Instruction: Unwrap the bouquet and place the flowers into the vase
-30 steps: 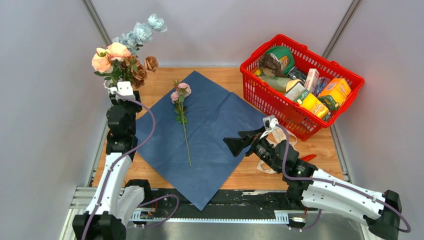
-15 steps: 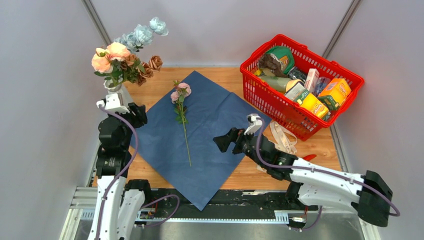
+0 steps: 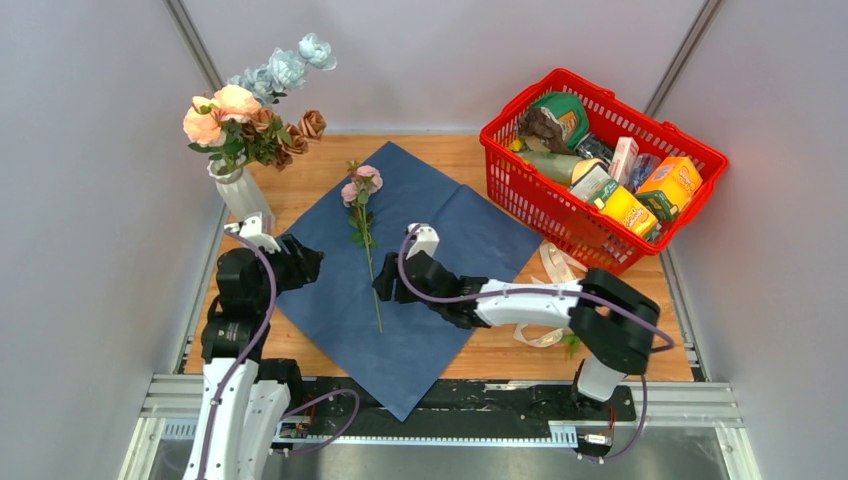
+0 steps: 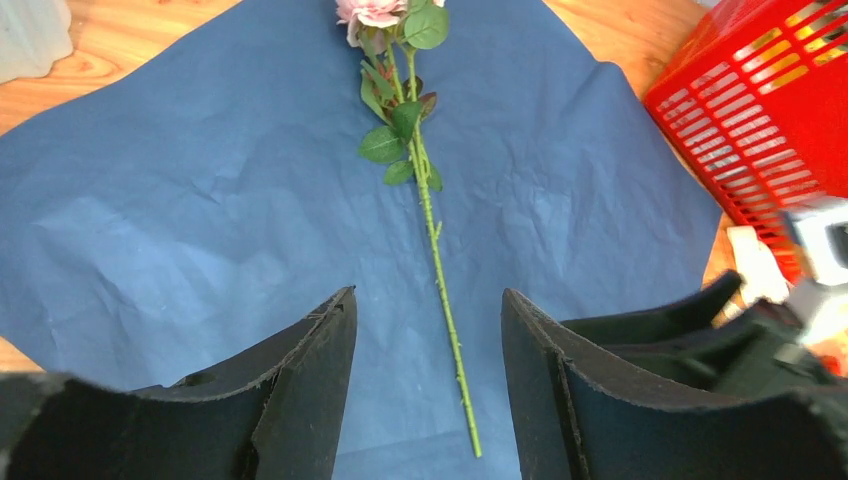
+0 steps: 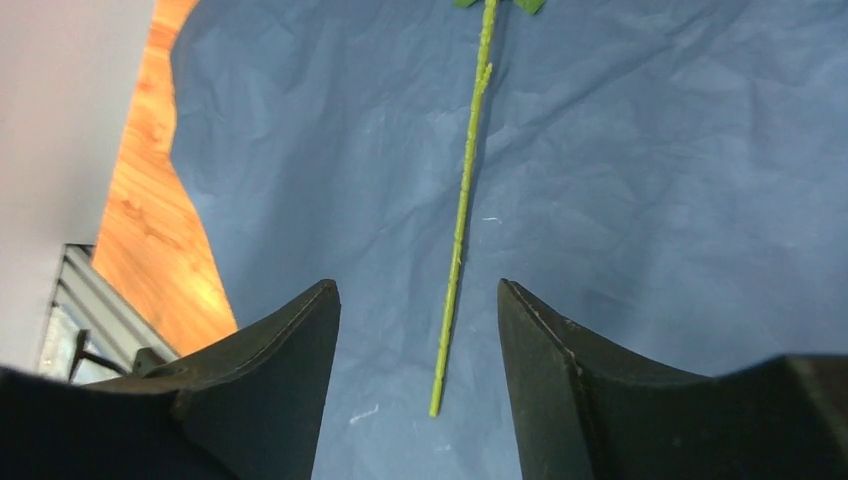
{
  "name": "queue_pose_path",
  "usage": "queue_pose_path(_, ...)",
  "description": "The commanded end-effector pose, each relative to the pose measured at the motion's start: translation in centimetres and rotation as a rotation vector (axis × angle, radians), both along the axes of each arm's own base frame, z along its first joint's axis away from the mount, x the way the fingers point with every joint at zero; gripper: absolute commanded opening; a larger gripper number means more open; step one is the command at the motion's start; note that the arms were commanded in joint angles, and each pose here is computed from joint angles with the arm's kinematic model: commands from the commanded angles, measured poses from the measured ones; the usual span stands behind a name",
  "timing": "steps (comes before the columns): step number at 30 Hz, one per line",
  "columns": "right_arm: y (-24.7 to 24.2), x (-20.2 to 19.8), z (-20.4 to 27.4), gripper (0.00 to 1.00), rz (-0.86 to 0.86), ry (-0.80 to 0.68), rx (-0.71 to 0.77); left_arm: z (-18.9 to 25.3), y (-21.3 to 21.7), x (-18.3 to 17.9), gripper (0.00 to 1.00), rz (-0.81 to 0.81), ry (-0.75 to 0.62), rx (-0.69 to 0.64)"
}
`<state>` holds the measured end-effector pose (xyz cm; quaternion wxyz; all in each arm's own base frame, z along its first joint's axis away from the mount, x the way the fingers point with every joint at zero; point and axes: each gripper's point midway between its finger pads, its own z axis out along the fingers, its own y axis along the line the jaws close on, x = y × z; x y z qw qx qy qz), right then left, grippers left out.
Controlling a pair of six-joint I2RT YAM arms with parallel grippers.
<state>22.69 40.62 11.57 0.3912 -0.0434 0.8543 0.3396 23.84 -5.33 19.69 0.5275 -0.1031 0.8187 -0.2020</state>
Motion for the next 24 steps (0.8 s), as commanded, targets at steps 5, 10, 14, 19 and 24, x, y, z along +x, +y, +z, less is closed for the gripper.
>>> queue_pose_path(5, 4.6, 3.5, -2.3, 0.57, -0.046, -0.046, -0.089, 2.5, 0.0, -0.5, 0.63, 0.014, -0.087, -0.014)
queue_pose_path(10, 6.3, 5.4, -4.1, 0.52, -0.066, -0.077, -0.160, 3.3, -1.1, -1.0, 0.64, -0.026, -0.137, -0.014)
queue_pose_path(14, 6.8, 6.6, -4.6, 0.51, -0.086, -0.112, -0.209, 3.2, -1.4, -1.1, 0.65, -0.042, -0.137, -0.014)
queue_pose_path(19, 7.4, 7.6, -4.9, 0.50, -0.088, -0.145, -0.240, 3.5, -1.7, -1.3, 0.68, -0.054, -0.147, -0.015)
queue_pose_path(24, 7.2, 8.4, -5.6, 0.49, -0.123, -0.159, -0.268, 3.7, -1.5, -1.4, 0.71, -0.042, -0.153, -0.008)
